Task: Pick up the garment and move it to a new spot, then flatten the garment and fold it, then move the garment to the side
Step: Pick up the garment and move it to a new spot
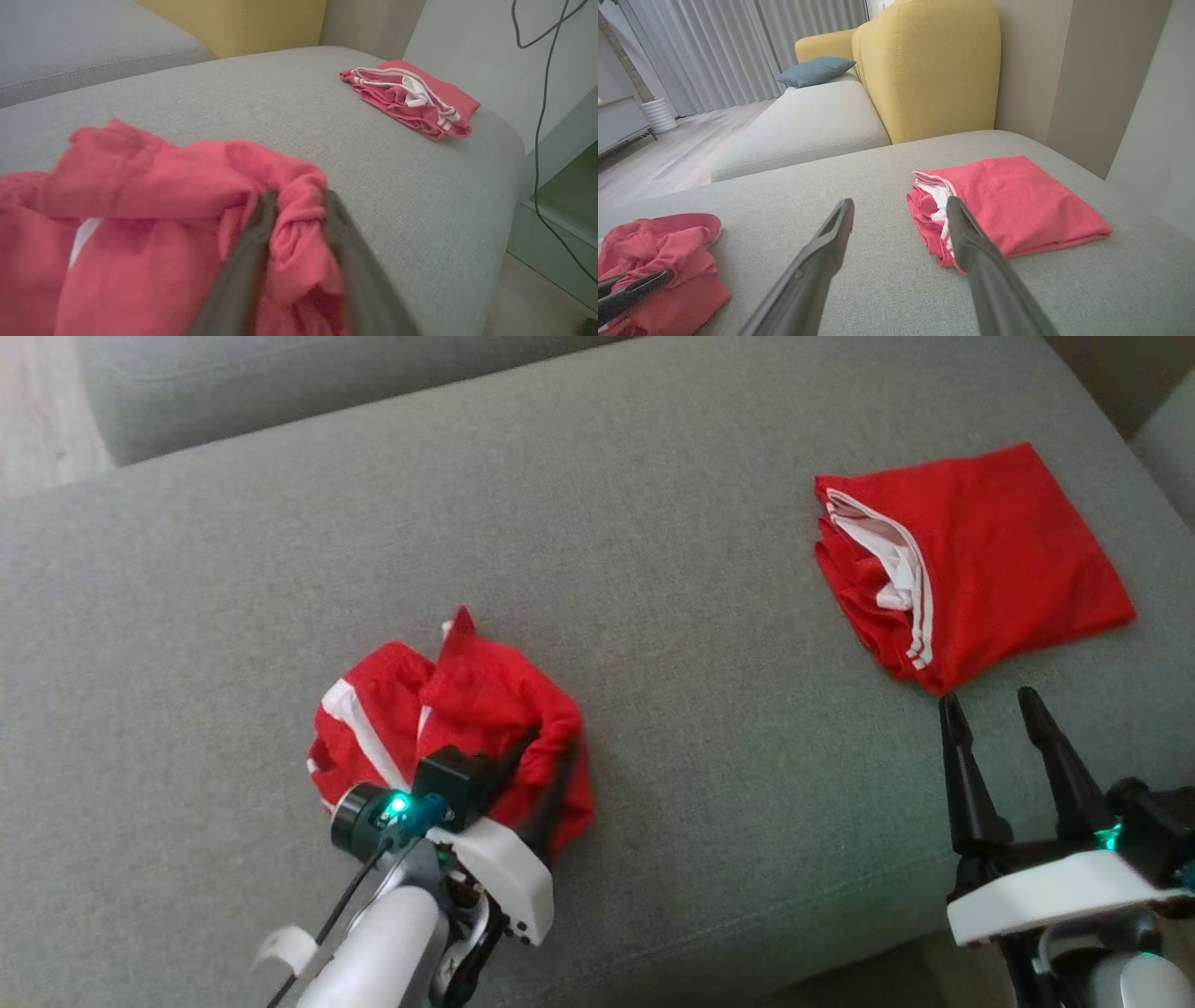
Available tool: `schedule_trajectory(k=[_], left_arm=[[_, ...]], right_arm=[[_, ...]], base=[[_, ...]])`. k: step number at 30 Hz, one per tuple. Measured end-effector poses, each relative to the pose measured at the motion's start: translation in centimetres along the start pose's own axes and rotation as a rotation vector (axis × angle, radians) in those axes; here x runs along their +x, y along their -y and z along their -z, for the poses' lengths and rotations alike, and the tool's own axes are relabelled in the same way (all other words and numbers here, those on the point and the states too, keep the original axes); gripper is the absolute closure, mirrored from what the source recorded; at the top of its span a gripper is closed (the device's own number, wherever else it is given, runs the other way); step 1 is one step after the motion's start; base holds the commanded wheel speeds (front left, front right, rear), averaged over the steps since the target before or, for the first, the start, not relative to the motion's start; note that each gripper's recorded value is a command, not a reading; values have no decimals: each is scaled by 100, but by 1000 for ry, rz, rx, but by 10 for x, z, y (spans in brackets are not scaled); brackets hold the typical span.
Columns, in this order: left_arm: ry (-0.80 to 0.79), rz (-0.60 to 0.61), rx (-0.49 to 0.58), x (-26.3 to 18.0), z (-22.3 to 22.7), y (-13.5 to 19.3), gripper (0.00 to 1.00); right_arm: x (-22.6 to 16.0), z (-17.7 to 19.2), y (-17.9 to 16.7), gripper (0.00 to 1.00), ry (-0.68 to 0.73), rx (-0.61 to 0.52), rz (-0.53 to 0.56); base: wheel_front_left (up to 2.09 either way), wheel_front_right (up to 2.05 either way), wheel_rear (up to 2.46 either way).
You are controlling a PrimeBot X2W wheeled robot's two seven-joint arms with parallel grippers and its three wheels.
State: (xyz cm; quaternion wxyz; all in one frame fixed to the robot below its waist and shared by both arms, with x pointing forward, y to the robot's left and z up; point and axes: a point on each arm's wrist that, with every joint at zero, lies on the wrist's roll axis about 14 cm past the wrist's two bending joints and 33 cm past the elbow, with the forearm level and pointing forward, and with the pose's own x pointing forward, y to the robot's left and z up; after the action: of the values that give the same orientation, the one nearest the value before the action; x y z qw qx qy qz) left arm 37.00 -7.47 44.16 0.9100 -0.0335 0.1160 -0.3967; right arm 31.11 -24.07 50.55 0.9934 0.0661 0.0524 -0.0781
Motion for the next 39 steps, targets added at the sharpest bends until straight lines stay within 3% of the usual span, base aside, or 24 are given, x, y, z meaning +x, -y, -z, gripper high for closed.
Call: schedule_trajectory(k=[4, 9, 14, 20, 24, 39], left_arm=[[62, -1, 5, -1, -12, 3, 0], [212, -91, 46, -16, -53, -15, 0], [325, -271, 80, -49, -85, -57, 0], [330, -552, 85, -113, -78, -118, 0], [337, -670, 91, -152, -76, -138, 0], [341, -684, 88, -186, -70, -112, 0]], right_arm=[[2, 2, -1, 0, -4, 1, -3], [9, 0, -15, 0, 5, -4, -55], [18, -2, -37, 0, 7, -13, -126], [27, -4, -64, 0, 1, -26, -212], [29, -5, -77, 0, -2, -36, -254], [9, 0, -77, 0, -31, -56, -262]], base=[[0, 0, 0], [0, 0, 0], [0, 0, 0], [0, 0, 0], [0, 0, 0], [0, 0, 0]])
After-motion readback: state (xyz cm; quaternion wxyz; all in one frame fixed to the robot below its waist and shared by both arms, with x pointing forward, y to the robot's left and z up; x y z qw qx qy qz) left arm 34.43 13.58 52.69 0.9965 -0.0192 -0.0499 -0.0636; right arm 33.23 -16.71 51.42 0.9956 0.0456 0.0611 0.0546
